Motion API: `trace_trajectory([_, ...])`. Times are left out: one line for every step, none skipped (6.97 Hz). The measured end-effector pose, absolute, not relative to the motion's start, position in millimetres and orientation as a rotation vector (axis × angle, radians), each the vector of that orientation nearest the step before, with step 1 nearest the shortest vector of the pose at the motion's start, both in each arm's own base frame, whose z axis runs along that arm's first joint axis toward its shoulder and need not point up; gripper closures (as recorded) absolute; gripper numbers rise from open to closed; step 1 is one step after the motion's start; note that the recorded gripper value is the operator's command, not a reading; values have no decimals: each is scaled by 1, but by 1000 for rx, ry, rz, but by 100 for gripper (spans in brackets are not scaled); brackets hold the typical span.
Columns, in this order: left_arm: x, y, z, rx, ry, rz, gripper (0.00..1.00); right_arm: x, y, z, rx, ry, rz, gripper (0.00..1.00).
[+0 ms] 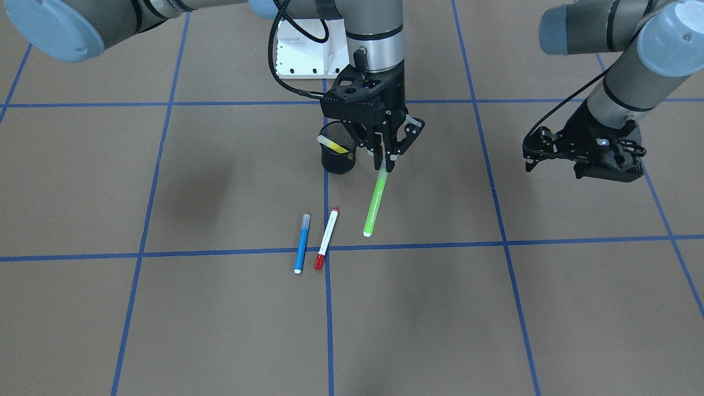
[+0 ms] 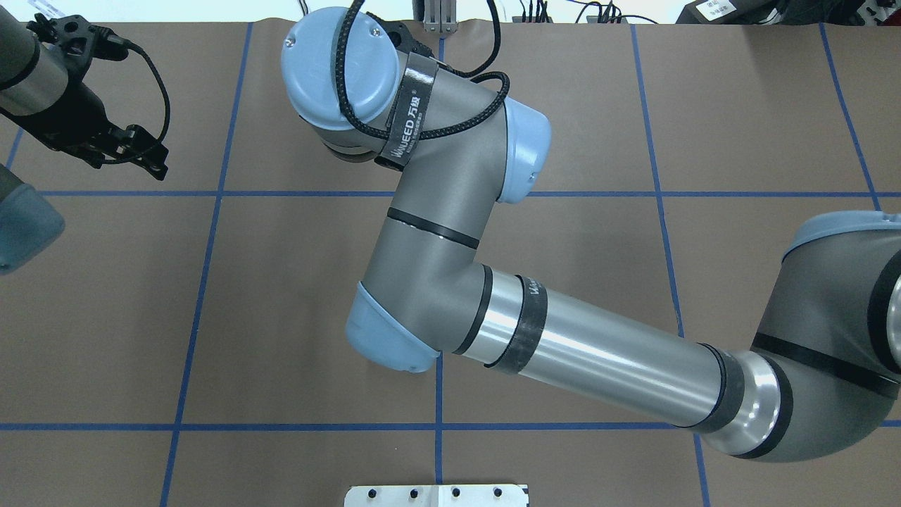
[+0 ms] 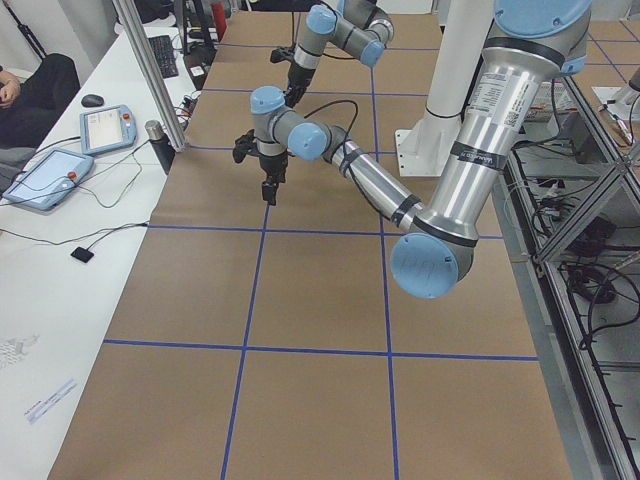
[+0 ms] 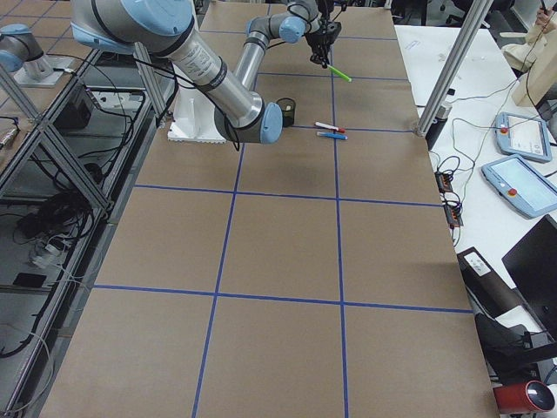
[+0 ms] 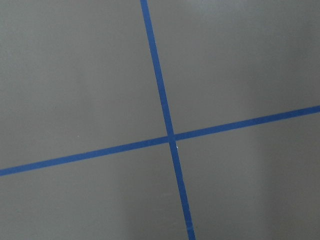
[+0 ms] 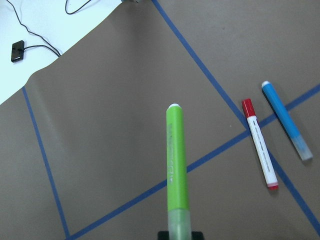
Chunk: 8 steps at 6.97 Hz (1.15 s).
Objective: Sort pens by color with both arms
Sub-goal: 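Lift the green highlighter out and lay it beside the red-capped marker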
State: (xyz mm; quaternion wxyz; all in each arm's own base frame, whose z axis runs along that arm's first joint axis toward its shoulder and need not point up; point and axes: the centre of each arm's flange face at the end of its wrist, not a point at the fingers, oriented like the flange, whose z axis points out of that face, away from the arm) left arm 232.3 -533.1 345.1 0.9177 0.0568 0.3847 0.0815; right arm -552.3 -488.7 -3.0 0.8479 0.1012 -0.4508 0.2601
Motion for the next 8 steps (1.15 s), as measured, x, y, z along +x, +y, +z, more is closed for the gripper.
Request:
trace_trajectory([232, -531, 347, 111, 793, 167, 1, -563, -504, 8, 259, -926, 479, 100])
trace_trajectory([231, -530, 350, 106, 792, 166, 1, -580, -520, 23, 291, -925, 433, 100])
trace_trajectory([231, -530, 352, 102, 790, 164, 1, -593, -529, 37, 310, -922, 400, 100])
trace_trajectory([231, -530, 353, 99, 789, 164, 1, -602, -533, 48, 319, -911, 375, 100])
trace_trajectory([231, -530, 354, 98, 788, 164, 1, -610, -534, 58, 321, -899, 358, 100])
trace_trajectory([231, -530, 354, 98, 788, 164, 1, -619, -528, 70, 323, -881, 340, 100])
trace_trajectory([231, -530, 354, 98, 788, 164, 1, -630, -519, 79, 330, -866, 322, 100])
trace_trajectory([231, -530, 354, 98, 787, 164, 1, -640, -509, 84, 336, -856, 310, 100])
